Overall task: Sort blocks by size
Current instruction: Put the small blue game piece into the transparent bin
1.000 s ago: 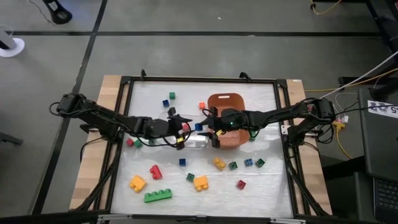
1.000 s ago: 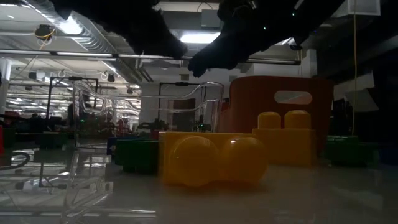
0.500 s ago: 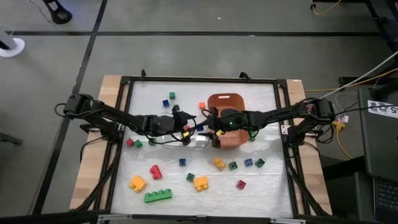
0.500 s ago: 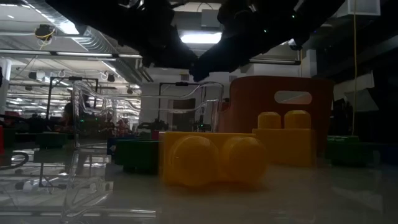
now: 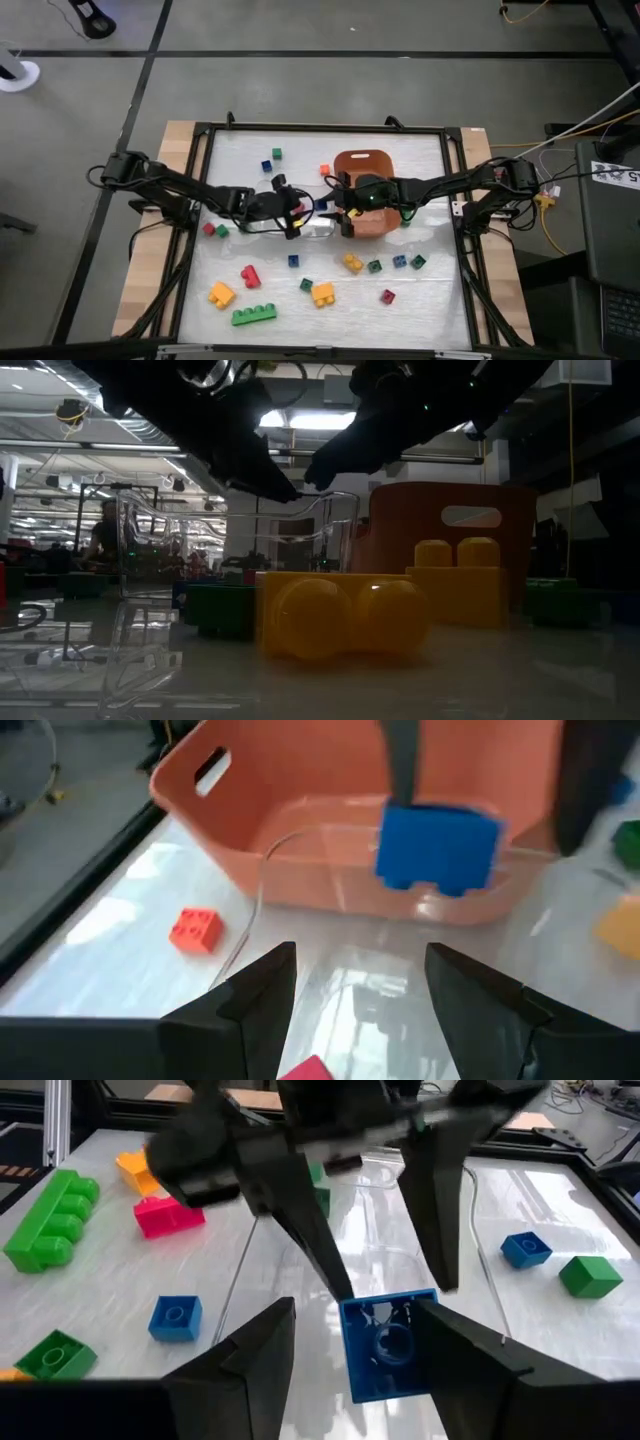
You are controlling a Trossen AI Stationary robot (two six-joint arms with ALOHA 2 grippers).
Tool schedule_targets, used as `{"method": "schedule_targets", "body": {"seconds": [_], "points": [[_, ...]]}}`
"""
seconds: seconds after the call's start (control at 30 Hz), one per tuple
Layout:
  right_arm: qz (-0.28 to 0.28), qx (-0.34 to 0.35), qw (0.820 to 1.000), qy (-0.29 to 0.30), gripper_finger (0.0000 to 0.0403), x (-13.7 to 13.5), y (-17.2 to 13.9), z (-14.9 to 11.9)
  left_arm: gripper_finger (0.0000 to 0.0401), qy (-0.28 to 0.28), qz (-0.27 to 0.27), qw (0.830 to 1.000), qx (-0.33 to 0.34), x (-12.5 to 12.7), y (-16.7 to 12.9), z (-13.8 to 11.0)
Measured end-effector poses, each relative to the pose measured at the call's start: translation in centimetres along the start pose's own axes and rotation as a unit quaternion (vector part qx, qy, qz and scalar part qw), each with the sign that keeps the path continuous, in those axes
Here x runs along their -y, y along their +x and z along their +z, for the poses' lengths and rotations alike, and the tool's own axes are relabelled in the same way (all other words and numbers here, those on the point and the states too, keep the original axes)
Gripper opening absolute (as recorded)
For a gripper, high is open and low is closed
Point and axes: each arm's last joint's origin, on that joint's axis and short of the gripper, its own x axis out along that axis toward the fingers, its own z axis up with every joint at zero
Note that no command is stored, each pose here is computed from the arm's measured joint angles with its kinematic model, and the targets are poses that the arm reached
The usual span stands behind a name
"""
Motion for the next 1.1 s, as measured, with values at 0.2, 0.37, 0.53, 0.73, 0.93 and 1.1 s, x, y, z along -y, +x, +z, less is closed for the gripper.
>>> {"method": "schedule_targets", "body": {"seconds": [0.2,0.37,0.53,0.73,0.93,1.1], "points": [[0.001,-0.007,1.000,0.000,0.0199,0.0,0.0,-0.1,0.0210,0.019,-0.010,0.999,0.047,-0.1,-1.7,2.1],[0.000,-0.002,1.000,0.000,0.0199,0.0,0.0,0.0,0.0210,-0.021,-0.004,0.996,0.092,-0.6,-2.0,3.3],[0.012,0.016,1.000,-0.001,0.0199,-0.1,0.0,0.3,0.0210,-0.035,0.006,0.996,0.077,-0.8,-0.8,2.7],[0.014,0.023,1.000,-0.001,0.0199,-0.1,0.0,0.4,0.0210,-0.032,0.002,0.998,0.049,-0.3,0.2,1.7],[0.015,0.022,1.000,-0.001,0.0199,-0.1,0.0,0.4,0.0210,-0.010,0.006,1.000,0.007,-0.3,0.4,0.8],[0.023,0.020,1.000,-0.001,0.0199,-0.1,-0.1,0.4,0.0210,-0.001,-0.009,1.000,0.021,0.1,-0.8,1.3]]}}
